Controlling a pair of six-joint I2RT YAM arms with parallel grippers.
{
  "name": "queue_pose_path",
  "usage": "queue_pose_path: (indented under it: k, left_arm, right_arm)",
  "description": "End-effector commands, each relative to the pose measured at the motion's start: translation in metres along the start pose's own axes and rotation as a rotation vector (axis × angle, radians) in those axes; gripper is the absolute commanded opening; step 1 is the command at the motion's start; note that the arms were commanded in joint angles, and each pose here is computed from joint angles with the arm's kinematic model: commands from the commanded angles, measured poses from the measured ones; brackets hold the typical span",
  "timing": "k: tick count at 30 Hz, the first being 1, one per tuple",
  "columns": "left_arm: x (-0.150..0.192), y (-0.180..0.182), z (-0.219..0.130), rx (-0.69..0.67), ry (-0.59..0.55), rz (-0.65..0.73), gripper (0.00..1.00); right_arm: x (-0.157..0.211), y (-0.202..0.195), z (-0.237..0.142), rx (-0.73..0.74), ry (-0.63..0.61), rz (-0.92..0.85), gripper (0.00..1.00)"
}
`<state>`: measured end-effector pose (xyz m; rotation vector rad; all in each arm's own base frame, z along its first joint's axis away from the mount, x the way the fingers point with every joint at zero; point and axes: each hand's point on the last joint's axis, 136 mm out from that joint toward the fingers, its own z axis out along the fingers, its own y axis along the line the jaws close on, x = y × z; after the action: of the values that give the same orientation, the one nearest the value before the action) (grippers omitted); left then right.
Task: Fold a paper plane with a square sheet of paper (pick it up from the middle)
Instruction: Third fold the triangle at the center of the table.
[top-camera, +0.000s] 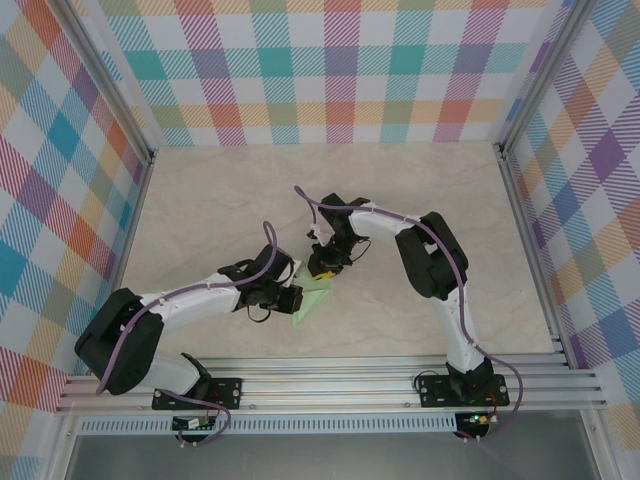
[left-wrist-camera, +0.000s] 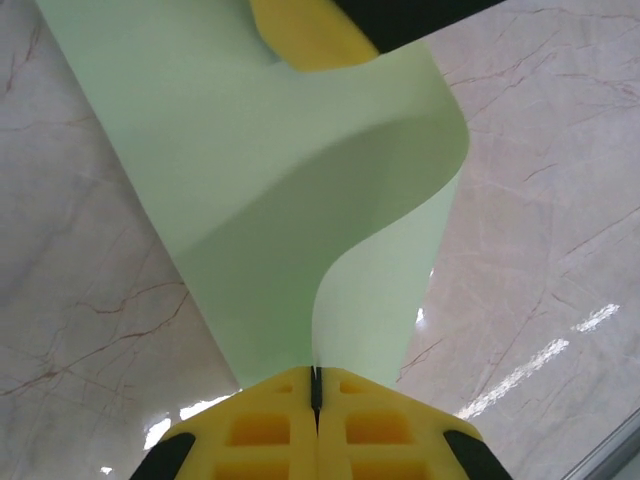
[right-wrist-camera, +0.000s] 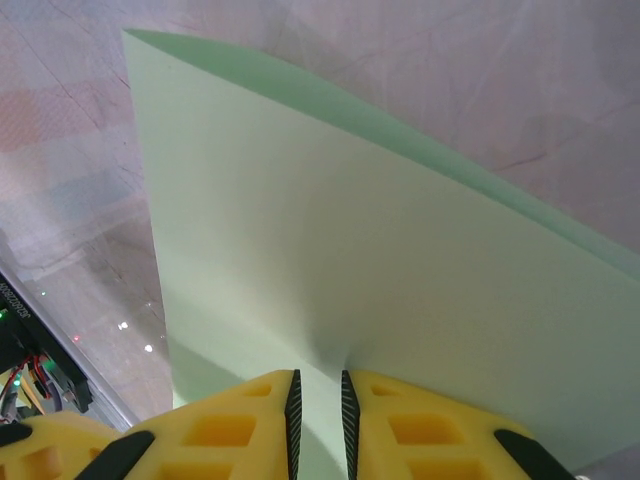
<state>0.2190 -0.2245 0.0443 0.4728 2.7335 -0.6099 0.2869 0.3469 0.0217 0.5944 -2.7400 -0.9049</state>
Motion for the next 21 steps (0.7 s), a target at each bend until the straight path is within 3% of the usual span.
queue_pose_path:
  k: [1, 13, 21]
  left_arm:
    - [-0.004, 0.006, 0.001, -0.002, -0.025, -0.014, 0.05]
    - [-0.017, 0.011, 0.003, -0.019, -0.039, 0.009, 0.06]
    - [-0.008, 0.022, 0.011, -0.057, -0.007, 0.003, 0.06]
  right_arm:
    - [-0.002, -0.001, 0.003, 0.008, 0.012, -0.002, 0.21]
    - [0.0, -0.003, 0.005, 0.007, 0.018, 0.008, 0.21]
    - [-0.002, -0.002, 0.003, 0.011, 0.011, 0.009, 0.22]
